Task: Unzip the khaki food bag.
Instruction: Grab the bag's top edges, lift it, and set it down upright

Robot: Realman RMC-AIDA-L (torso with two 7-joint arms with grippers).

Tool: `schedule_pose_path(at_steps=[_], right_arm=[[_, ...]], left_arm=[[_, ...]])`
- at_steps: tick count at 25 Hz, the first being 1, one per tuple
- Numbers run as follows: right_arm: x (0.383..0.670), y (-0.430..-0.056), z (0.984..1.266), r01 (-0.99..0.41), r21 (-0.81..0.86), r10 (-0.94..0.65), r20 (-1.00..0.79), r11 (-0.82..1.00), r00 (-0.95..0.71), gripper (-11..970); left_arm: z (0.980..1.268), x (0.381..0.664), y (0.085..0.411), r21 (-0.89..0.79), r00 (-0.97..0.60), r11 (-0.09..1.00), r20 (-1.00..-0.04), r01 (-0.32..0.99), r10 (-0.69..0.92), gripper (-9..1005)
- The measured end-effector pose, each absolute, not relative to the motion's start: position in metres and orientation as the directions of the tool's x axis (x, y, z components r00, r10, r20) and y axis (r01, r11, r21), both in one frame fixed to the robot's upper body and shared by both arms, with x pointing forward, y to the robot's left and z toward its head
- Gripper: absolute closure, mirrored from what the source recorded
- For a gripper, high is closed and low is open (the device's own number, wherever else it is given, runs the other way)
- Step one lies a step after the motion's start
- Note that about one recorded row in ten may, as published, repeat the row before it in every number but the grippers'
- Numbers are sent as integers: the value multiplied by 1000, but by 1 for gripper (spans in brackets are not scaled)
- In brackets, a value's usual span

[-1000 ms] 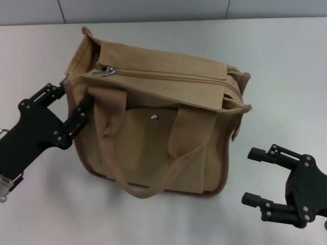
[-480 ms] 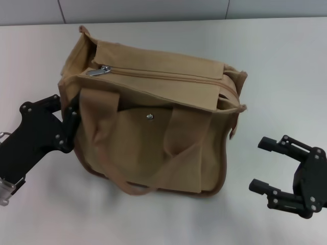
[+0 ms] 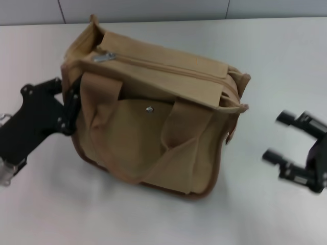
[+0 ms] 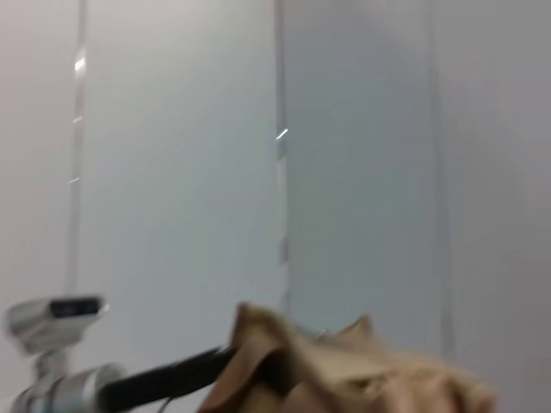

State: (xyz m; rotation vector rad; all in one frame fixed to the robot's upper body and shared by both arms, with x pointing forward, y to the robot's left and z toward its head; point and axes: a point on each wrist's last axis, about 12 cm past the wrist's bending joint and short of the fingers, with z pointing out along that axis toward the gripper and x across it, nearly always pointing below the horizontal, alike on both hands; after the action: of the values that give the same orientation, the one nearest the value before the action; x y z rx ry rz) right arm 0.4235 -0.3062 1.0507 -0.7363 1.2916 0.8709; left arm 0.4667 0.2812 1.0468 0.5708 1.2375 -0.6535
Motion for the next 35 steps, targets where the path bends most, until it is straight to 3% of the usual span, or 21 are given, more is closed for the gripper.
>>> schedule_pose_path(at_steps=[7,11,17,22,25,29,35], right_arm=[[432,-313,1064,-619,-56,231,-898,783,374,164],[447,-309,1071,-592,-49,253,-874,804,415,164],[484,-293,1091,-633,-104,269,-843,767,465,166],[502,-289,1103,-622,-124,274,-819,773,504,167],[506,-287,1106,-633,-82,319,-810,770,492,168],[513,-291,1113,-736,51,443,-826,675,349,169],[516,-283,1115,-793,-66,345,-876,606,337,171]], left_arm=[[1084,508,275,186,357,645,-923,741,-144,955],[1098,520,270,246,411,614,-901,750,-140,955],[1126,547,254,358,496,536,-858,765,-135,955],[1134,552,245,401,520,483,-843,778,-137,954],[1135,553,244,410,525,475,-840,779,-135,954],[1136,553,243,415,529,468,-837,780,-140,954],[1136,551,239,430,531,433,-835,792,-142,954]])
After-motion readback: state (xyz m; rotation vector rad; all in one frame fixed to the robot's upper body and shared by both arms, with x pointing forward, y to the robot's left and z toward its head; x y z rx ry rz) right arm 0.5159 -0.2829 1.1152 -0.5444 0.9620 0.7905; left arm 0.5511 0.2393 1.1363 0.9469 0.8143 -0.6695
